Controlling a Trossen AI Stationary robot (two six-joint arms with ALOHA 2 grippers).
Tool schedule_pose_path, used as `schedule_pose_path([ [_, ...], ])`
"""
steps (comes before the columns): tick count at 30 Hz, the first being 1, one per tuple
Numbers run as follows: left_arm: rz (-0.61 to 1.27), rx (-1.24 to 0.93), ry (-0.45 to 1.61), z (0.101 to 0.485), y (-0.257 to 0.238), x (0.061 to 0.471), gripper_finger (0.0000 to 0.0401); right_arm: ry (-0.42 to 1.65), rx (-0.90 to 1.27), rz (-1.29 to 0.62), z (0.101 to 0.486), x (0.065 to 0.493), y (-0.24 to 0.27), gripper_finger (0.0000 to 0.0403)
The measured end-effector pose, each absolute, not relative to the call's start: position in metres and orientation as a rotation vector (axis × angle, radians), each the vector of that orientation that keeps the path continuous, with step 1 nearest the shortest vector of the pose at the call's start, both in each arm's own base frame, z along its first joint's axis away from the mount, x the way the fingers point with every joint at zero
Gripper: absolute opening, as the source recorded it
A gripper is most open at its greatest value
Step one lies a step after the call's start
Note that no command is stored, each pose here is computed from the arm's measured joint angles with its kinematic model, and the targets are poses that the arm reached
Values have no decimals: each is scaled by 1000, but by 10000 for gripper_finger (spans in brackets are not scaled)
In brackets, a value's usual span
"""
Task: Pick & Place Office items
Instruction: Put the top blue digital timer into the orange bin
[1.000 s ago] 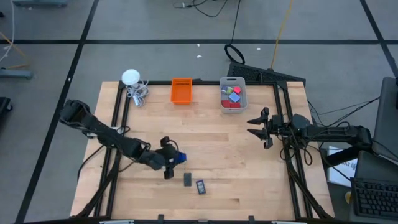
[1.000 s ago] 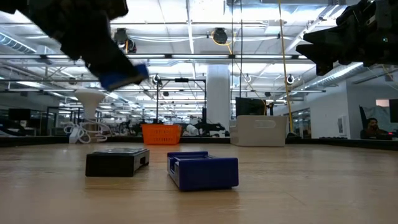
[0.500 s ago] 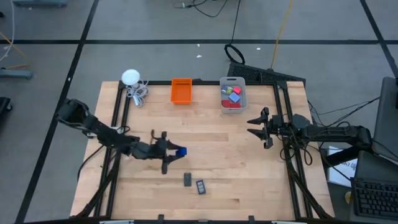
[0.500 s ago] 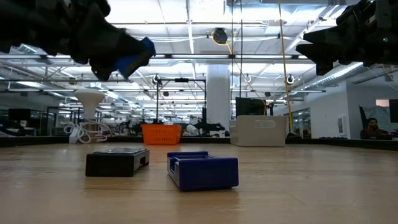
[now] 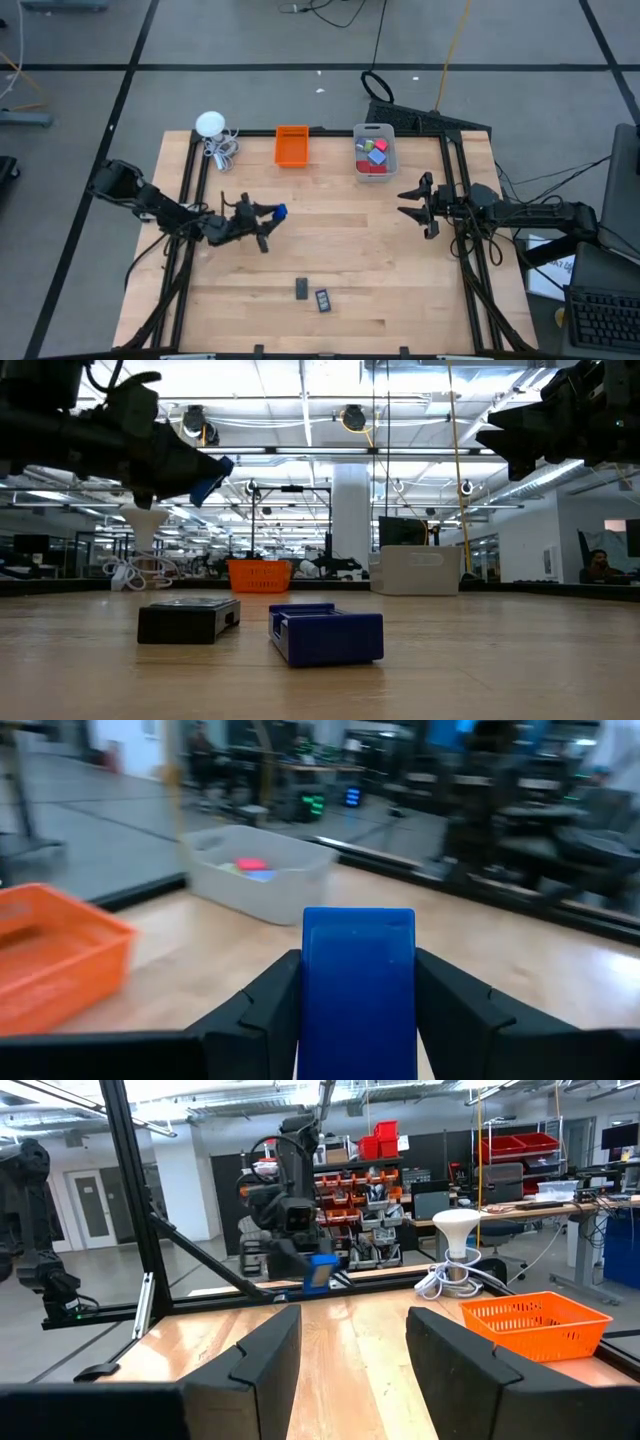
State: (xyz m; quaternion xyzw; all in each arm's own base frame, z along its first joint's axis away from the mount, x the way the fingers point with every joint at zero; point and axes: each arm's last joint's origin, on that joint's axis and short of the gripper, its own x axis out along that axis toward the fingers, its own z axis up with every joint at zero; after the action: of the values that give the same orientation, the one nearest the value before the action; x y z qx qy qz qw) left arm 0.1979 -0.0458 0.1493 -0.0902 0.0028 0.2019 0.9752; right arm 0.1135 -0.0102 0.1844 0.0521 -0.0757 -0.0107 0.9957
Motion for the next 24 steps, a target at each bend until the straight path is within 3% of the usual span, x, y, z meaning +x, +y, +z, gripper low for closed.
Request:
schedule_pose_path([
  [11, 700, -185, -38, 151, -11, 200, 155, -152, 104, -22, 184, 113, -10, 171],
  [24, 870, -191, -58, 151, 23, 199, 155, -151, 101, -22, 184, 113, -10, 171],
])
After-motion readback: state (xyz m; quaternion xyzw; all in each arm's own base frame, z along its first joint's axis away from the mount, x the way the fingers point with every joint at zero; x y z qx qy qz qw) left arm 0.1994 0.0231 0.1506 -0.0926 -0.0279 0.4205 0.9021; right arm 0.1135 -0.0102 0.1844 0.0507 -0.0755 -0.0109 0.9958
